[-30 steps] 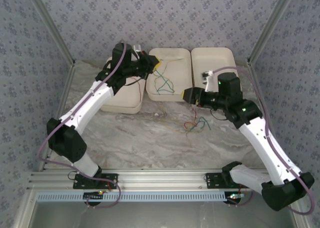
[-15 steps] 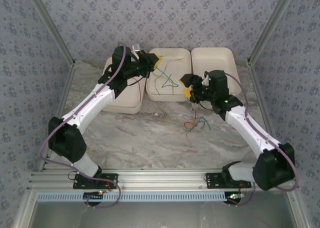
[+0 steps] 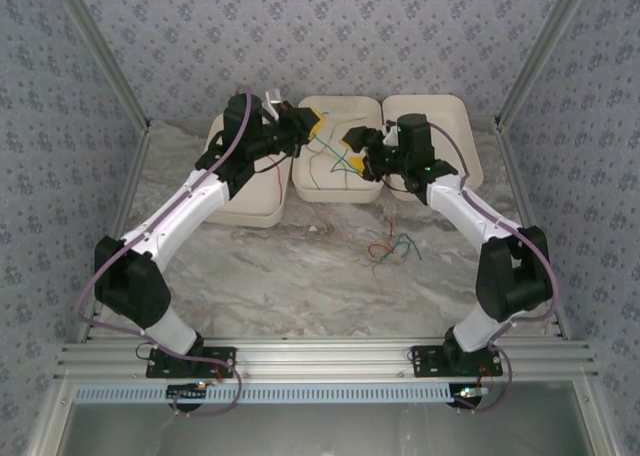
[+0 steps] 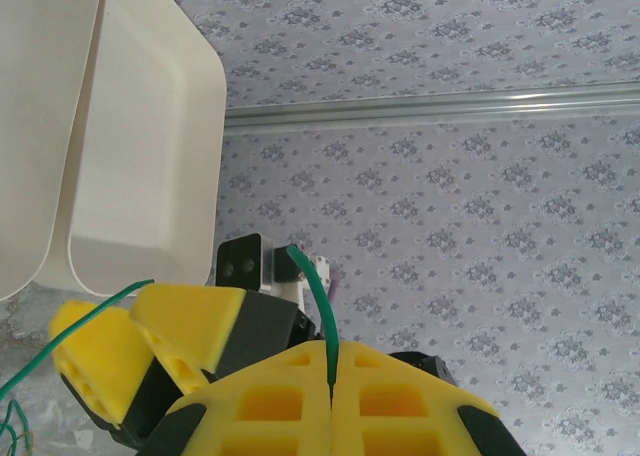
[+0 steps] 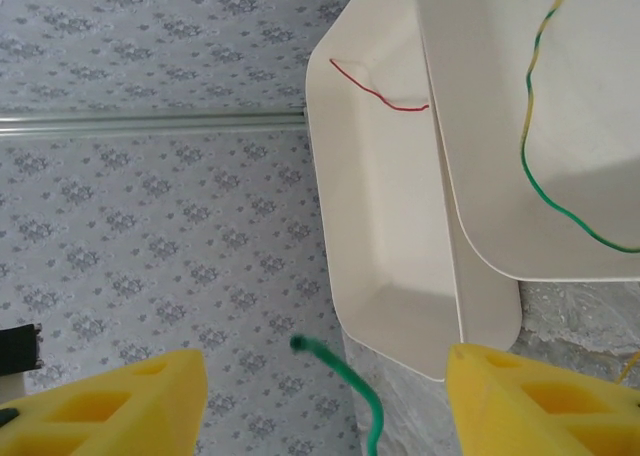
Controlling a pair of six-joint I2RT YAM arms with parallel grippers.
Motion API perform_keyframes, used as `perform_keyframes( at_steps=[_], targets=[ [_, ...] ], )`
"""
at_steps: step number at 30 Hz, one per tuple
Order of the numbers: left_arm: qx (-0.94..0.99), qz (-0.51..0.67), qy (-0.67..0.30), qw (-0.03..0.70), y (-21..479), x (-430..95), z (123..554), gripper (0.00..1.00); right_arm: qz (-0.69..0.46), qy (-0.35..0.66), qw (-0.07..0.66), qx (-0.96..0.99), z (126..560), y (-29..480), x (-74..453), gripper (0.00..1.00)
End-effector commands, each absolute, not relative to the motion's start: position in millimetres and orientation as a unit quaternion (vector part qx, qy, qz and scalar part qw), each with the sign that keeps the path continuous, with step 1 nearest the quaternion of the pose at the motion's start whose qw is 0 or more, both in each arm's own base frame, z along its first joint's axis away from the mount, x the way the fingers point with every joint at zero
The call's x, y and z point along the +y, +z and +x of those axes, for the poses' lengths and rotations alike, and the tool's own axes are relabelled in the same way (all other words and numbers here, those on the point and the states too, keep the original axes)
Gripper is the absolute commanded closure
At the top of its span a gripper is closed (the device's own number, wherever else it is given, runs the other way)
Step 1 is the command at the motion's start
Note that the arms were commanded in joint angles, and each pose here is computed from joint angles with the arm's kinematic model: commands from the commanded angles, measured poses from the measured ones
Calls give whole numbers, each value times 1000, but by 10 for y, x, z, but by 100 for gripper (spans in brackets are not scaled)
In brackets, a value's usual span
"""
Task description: Untangle the cables
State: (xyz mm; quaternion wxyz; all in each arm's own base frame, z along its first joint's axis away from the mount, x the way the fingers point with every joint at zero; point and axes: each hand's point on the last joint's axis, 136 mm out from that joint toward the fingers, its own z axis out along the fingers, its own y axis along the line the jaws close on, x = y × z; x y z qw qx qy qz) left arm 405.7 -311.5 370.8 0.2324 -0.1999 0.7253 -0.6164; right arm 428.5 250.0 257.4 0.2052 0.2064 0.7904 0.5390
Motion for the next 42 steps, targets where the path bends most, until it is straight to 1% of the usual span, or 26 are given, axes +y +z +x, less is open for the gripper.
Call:
perform_keyframes(
  at_steps=[1, 3, 6, 9, 13, 14, 17, 20, 22, 24, 29, 31, 34, 38, 42],
  targets=[
    [710, -180, -638, 237, 3966, -3121, 3921, 100, 164, 553, 218, 787, 4383, 2660, 2641, 36],
    [713, -181, -635, 236, 3940, -3116, 3921, 100, 160, 551, 220, 789, 4439, 2660, 2689, 42],
    [714, -184, -633, 237, 3916, -3103, 3918, 100, 161, 551, 212, 791, 4495, 2623, 2755, 62],
    [712, -184, -635, 239, 3936, -3101, 3924, 100, 168, 546, 210, 794, 4505, 2565, 2761, 75],
    [710, -188, -634, 242, 3954, -3083, 3928, 100, 183, 537, 215, 795, 4505, 2504, 2708, 97],
    [708, -188, -634, 248, 3986, -3060, 3926, 100, 192, 533, 216, 795, 4498, 2500, 2682, 100],
    [699, -187, -631, 281, 4140, -2970, 3954, 100, 234, 531, 193, 791, 4449, 2428, 2609, 100],
    [674, -180, -616, 366, 4442, -2819, 3972, 100, 298, 523, 144, 785, 4317, 2337, 2577, 100],
    [649, -182, -604, 425, 4633, -2706, 3978, 100, 336, 528, 127, 770, 4252, 2336, 2565, 100],
    [619, -174, -606, 468, 4847, -2638, 3980, 100, 382, 516, 104, 759, 4161, 2306, 2505, 100],
    [574, -153, -605, 529, 5299, -2533, 3992, 100, 504, 463, 35, 728, 3877, 2123, 2268, 100],
    [548, -152, -607, 555, 5440, -2484, 3987, 100, 556, 460, 32, 691, 3805, 2035, 2155, 100],
    [495, -195, -621, 575, 5441, -2371, 4019, 100, 619, 489, 63, 611, 3825, 2085, 2019, 100],
    [448, -256, -637, 573, 5285, -2220, 4088, 100, 646, 476, 67, 593, 3738, 2156, 1865, 100],
    [440, -273, -626, 582, 5334, -2124, 4075, 100, 670, 453, 76, 583, 3583, 2103, 1668, 100]
  ],
)
